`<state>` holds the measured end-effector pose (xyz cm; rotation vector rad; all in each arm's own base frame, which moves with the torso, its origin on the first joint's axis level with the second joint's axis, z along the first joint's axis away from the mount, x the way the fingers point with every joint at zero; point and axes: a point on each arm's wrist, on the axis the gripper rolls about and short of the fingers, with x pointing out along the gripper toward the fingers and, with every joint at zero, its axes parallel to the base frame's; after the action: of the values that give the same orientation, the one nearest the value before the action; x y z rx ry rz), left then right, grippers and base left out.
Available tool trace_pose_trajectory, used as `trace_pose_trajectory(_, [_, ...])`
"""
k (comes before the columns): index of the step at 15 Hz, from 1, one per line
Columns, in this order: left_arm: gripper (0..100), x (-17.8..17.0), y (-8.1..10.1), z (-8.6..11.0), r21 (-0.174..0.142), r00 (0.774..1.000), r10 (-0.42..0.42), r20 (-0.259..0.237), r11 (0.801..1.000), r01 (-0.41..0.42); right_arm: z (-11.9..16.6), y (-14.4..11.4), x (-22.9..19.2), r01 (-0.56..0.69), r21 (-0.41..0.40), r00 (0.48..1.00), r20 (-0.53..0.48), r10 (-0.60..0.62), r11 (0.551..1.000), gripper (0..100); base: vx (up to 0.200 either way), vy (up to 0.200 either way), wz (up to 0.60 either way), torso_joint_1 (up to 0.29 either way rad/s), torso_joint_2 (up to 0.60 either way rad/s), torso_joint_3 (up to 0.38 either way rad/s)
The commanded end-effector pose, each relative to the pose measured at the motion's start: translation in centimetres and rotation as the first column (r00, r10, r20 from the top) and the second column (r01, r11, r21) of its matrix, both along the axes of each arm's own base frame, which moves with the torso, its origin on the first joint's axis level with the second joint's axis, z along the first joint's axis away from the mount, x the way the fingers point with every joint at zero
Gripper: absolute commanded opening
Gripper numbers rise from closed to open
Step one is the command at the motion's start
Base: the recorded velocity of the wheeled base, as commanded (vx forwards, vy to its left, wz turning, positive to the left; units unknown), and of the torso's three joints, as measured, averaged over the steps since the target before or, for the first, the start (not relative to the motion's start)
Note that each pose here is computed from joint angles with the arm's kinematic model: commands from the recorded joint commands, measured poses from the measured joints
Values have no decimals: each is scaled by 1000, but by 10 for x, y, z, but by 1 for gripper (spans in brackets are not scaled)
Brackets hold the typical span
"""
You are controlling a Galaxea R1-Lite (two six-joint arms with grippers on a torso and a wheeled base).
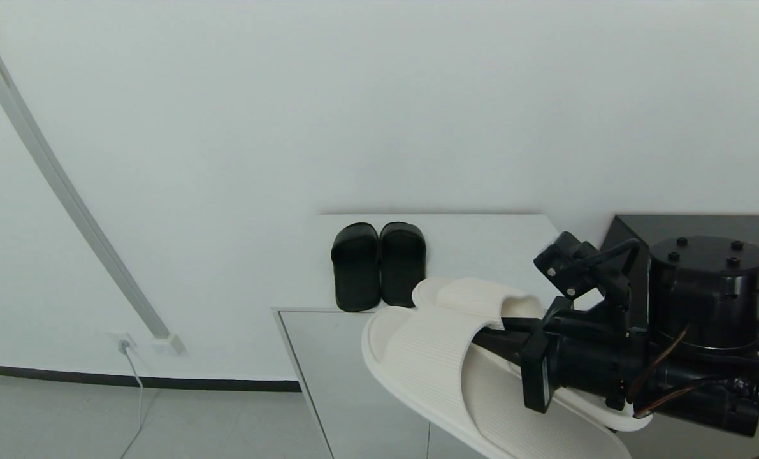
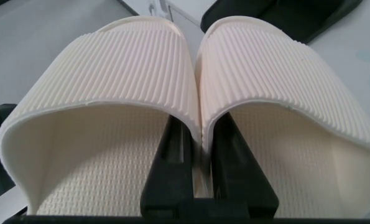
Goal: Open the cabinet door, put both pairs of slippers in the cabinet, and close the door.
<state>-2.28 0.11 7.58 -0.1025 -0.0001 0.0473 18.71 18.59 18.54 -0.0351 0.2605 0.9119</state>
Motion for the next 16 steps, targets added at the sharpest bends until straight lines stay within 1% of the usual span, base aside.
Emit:
trace_pose_trajectory(1, [0,0,0,0,0,1000,0,-1,1000,0,0,0,0,-1,-1,1000,0,1,1000,0,0,0,0,0,0,0])
trace_pose_trajectory(6, [0,0,0,0,0,1000,0,-1,1000,0,-2,0,-2,-6,-4,1000,-4,6,1000,0,0,0,0,0,0,0])
trace_pose_trajectory(11, [0,0,0,0,0,1000,2,1,1000,-2,-5,-1,-4,-9,-11,1000,-12,9,1000,0,0,0,0,-147,333,180])
trace_pose_trajectory(16, [0,0,0,0,0,1000,2,1,1000,-2,-11,2,-15,-46,-26,999,-27,45,999,0,0,0,0,-171,397,223])
